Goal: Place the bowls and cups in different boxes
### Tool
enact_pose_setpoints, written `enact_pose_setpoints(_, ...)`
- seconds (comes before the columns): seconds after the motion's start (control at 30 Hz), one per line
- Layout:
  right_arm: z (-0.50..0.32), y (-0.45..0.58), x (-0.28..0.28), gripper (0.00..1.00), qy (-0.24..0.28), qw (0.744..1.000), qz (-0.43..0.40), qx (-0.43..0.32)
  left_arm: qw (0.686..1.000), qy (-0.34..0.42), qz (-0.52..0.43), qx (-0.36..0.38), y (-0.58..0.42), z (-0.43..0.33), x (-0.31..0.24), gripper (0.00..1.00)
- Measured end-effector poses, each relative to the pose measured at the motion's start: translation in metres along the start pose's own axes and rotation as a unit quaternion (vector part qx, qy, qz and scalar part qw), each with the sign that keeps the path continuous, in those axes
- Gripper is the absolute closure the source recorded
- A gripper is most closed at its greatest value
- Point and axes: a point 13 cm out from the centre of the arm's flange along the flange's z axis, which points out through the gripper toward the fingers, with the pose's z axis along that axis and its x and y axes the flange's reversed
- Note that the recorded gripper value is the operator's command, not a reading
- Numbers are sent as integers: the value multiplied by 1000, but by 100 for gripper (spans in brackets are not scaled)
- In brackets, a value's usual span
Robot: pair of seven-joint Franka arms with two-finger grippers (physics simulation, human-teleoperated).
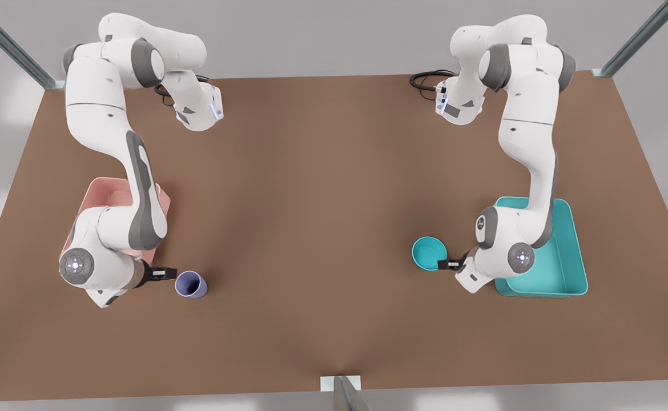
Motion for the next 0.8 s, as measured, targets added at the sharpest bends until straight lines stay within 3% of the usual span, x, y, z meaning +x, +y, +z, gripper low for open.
enact_pose_setpoints(0.47,92,8,-12,0,11,1000,4,-1,1000,18,25,-1,-14,31,40,0)
enact_pose_setpoints(0.53,99,8,-14,0,11,1000,5,-2,999,21,25,4,-17,37,42,41)
enact_pose_setpoints(0.57,102,8,-14,14,11,1000,6,-2,999,23,22,9,-19,40,43,50)
enact_pose_setpoints(0.63,107,8,-15,50,11,1000,7,-3,999,31,15,16,-19,51,45,50)
enact_pose_setpoints(0.67,108,9,-15,57,11,1000,6,-3,999,33,12,21,-20,55,46,60)
enact_pose_setpoints(0.7,109,10,-16,65,10,1000,5,-3,999,34,8,26,-20,56,46,77)
enact_pose_setpoints(0.73,109,12,-16,74,9,1000,4,-5,999,34,3,32,-20,56,45,79)
enact_pose_setpoints(0.8,107,16,-18,79,6,1000,1,-8,999,29,-3,39,-19,48,42,79)
